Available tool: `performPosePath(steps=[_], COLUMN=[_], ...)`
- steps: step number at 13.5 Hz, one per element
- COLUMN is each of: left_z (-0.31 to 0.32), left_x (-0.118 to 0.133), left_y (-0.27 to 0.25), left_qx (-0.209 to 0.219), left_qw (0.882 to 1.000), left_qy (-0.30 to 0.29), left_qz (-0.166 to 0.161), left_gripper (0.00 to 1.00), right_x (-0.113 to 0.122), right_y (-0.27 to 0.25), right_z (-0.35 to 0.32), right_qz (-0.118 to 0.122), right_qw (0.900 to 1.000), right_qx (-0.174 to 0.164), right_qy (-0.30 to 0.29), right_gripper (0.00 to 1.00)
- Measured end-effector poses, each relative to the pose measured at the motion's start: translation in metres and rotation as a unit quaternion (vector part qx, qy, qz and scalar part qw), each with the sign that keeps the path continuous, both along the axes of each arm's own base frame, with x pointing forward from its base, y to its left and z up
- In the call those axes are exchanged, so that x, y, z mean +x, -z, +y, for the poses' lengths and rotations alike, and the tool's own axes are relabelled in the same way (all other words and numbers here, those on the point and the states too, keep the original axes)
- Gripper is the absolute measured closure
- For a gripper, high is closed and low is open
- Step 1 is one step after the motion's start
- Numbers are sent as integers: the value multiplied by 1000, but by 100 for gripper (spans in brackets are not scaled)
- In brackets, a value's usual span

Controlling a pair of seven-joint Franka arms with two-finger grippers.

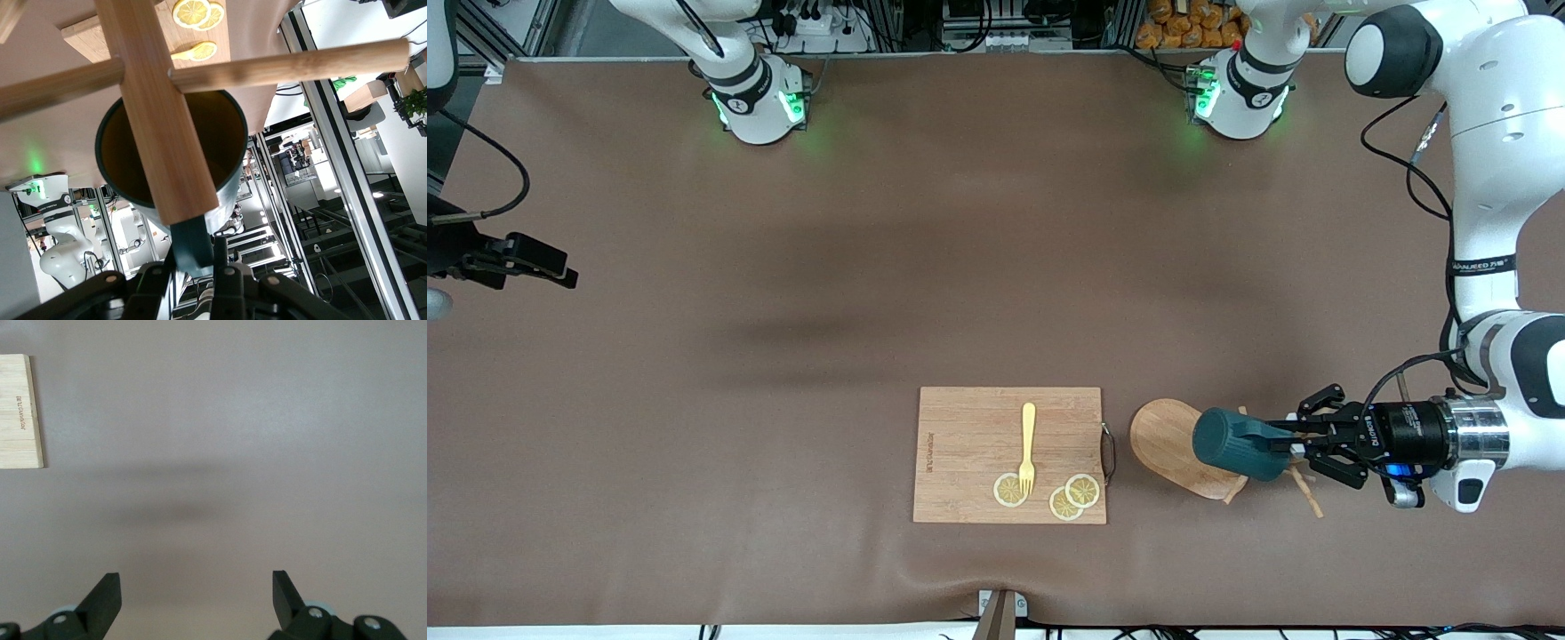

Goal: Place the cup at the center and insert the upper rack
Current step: 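Open the left gripper to release the cup on the peg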

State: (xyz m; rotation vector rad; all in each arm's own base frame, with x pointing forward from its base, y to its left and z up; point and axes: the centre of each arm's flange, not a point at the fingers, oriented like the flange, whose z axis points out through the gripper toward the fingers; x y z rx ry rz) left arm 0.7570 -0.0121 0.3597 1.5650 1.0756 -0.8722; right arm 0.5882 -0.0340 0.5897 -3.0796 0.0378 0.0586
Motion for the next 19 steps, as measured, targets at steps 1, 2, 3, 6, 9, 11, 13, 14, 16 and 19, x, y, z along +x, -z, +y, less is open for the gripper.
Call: performPosePath(steps=[1, 2, 3, 6, 9, 11, 13, 14, 16, 19], left_z=[0, 2, 3, 13, 15, 11, 7, 6, 3, -13], left_x=[0, 0, 0, 0, 0, 0, 1, 1, 0, -11], left_y=[0, 0, 2, 13, 17, 14, 8, 4, -12, -62], left_qx=[0, 0, 0, -8, -11, -13, -12, -11, 10, 93], left_qw=[1000, 1000, 1000, 1000, 1000, 1000, 1000, 1000, 1000, 993], left_qy=[0, -1, -2, -11, -12, -9, -6, -5, 6, 47], left_qz=[0, 0, 1, 10, 13, 11, 5, 2, -10, -47], left_gripper=[79, 79, 79, 75, 48, 27, 7, 0, 0, 0], right_x=[0, 0, 0, 0, 0, 0, 0, 0, 0, 0], right_y=[0, 0, 0, 0, 0, 0, 0, 0, 0, 0], right_z=[0, 0, 0, 0, 0, 0, 0, 0, 0, 0], right_qz=[0, 0, 0, 0, 0, 0, 0, 0, 0, 0], right_qw=[1000, 1000, 1000, 1000, 1000, 1000, 1000, 1000, 1000, 1000], right_qx=[0, 0, 0, 0, 0, 0, 0, 0, 0, 0], right_qy=[0, 0, 0, 0, 0, 0, 0, 0, 0, 0], right_gripper=[0, 0, 0, 0, 0, 0, 0, 0, 0, 0])
